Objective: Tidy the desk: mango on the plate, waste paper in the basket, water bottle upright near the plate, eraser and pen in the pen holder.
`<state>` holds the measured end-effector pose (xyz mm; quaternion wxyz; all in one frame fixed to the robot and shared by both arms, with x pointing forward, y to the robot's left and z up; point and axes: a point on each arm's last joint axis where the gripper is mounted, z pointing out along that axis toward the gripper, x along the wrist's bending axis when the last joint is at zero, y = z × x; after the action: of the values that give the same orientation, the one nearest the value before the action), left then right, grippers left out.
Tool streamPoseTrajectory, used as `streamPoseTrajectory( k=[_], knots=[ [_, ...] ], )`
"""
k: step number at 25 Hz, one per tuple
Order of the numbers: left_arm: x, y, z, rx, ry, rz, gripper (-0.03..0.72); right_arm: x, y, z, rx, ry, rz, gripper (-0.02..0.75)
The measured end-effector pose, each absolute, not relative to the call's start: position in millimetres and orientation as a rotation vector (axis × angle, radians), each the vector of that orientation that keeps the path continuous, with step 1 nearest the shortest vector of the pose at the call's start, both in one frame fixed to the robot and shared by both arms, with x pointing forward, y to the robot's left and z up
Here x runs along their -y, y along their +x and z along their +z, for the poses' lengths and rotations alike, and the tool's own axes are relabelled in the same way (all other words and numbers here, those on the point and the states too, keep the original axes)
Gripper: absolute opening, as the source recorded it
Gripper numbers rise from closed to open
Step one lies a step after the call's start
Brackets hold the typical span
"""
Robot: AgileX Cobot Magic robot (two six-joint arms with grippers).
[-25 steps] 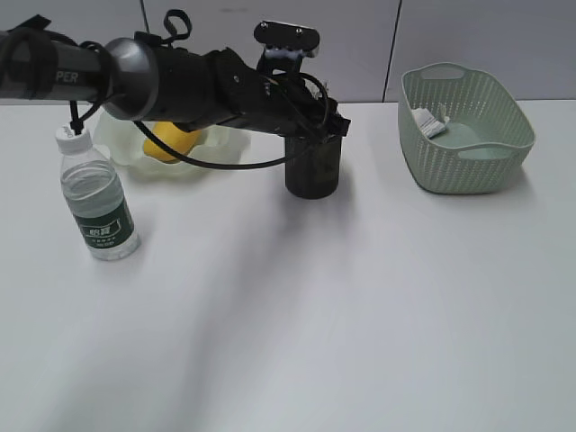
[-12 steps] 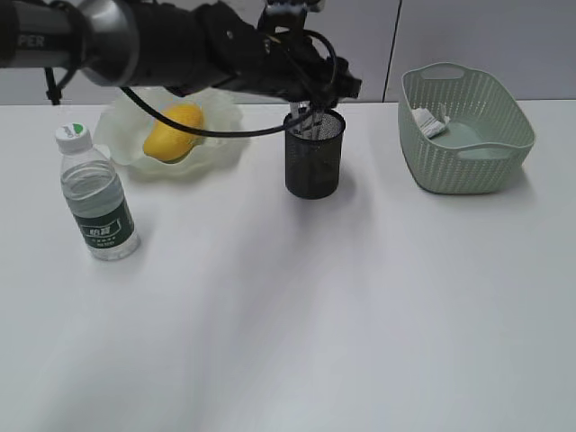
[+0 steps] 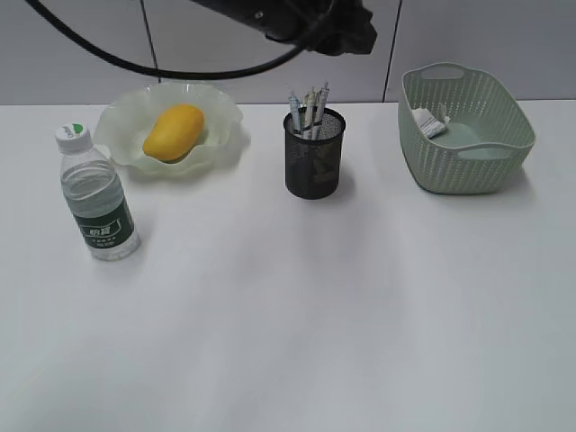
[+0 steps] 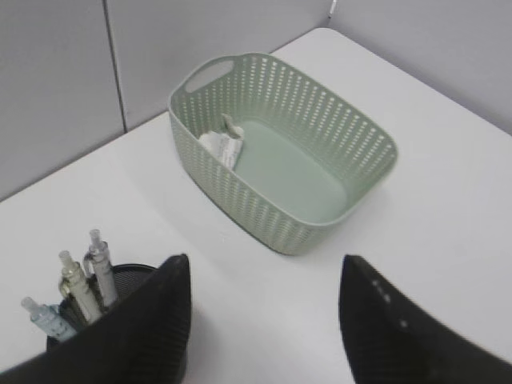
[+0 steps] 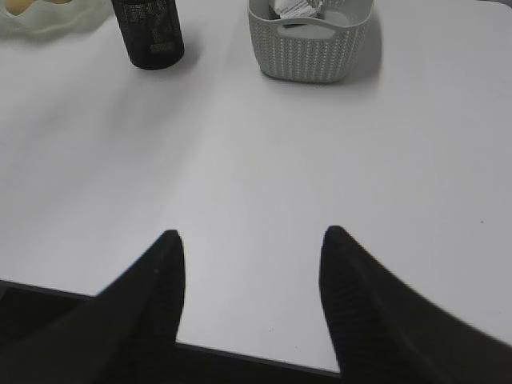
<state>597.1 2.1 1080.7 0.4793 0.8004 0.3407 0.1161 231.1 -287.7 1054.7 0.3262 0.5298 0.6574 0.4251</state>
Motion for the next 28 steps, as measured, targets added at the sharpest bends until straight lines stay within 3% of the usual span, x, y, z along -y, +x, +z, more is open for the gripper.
streamPoseTrajectory(
  k=[8, 15, 23, 28],
  knots=[
    [-49.8, 578.8, 1124.4, -0.936, 2.017, 0.164, 0.449, 287.7, 231.1, 1054.7, -1.723, 1.388, 1.114, 0.435],
    [-125.3, 592.1, 1148.7, -1.355, 1.953, 0.364, 0.449, 287.7, 231.1, 1054.7, -1.723, 1.388, 1.114, 0.435],
    [-230.0, 613.0, 1135.2, -1.845, 1.898, 0.460, 0.449, 287.7, 231.1, 1054.7, -1.723, 1.388, 1.114, 0.435],
    [-259.7, 615.8, 1132.4, -1.937, 1.870, 0.511, 0.464, 287.7, 231.1, 1054.7, -1.722, 1.388, 1.114, 0.435]
  ],
)
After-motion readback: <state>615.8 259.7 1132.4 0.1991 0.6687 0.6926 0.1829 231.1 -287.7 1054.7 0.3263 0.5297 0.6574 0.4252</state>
